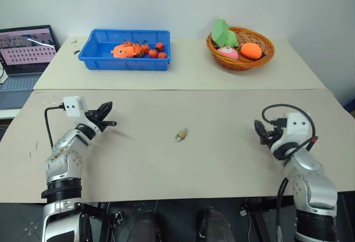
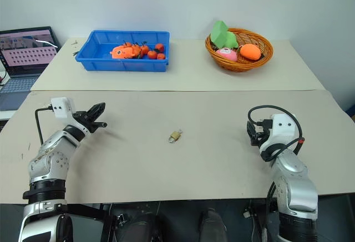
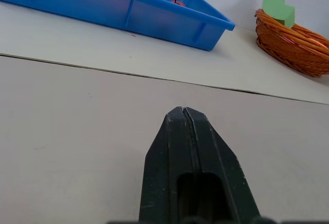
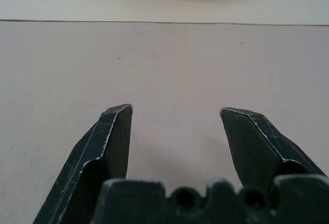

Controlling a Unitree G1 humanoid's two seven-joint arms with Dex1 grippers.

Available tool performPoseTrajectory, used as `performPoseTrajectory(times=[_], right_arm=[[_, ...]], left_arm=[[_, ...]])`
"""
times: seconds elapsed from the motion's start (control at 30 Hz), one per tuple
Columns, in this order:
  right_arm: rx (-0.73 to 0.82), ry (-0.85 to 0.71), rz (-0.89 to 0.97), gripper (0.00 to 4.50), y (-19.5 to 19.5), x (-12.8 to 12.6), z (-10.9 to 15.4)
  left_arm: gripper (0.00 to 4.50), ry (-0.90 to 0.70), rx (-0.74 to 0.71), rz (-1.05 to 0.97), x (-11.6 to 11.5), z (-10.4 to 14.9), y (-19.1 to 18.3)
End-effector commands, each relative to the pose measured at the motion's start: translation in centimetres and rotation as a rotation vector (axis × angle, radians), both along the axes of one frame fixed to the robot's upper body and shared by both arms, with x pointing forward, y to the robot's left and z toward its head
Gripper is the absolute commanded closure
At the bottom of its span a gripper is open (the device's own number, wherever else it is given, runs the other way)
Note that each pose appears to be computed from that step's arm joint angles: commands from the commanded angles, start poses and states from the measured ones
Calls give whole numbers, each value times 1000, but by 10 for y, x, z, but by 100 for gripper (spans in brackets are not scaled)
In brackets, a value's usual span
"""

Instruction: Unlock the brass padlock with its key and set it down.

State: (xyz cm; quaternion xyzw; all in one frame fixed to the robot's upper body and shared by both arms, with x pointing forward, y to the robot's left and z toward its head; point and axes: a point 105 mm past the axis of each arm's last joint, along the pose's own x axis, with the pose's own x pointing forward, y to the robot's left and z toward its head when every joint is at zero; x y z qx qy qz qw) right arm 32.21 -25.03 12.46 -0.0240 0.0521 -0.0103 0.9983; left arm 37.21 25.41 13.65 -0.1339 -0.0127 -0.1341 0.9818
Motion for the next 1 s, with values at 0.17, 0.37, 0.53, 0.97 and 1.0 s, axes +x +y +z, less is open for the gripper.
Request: performPoseTrajectory(times=[0.17,0.37,0.53,0.97,1.0], right_arm=[[-46,-36,-111,95,-26,7,9],[-38,-46,-128,0,-31,7,11],[-30,-54,-127,0,-31,7,13],[-78,-34,-134,0,-33,6,9],[-82,-32,-123,0,-31,6,8]], left_arm=[[450,-38,-5,104,8,5,11],[307,-56,-11,108,10,6,13],[138,-56,-4,102,11,6,12],[5,-59,39,66,12,8,6],[5,-58,50,47,11,7,1]])
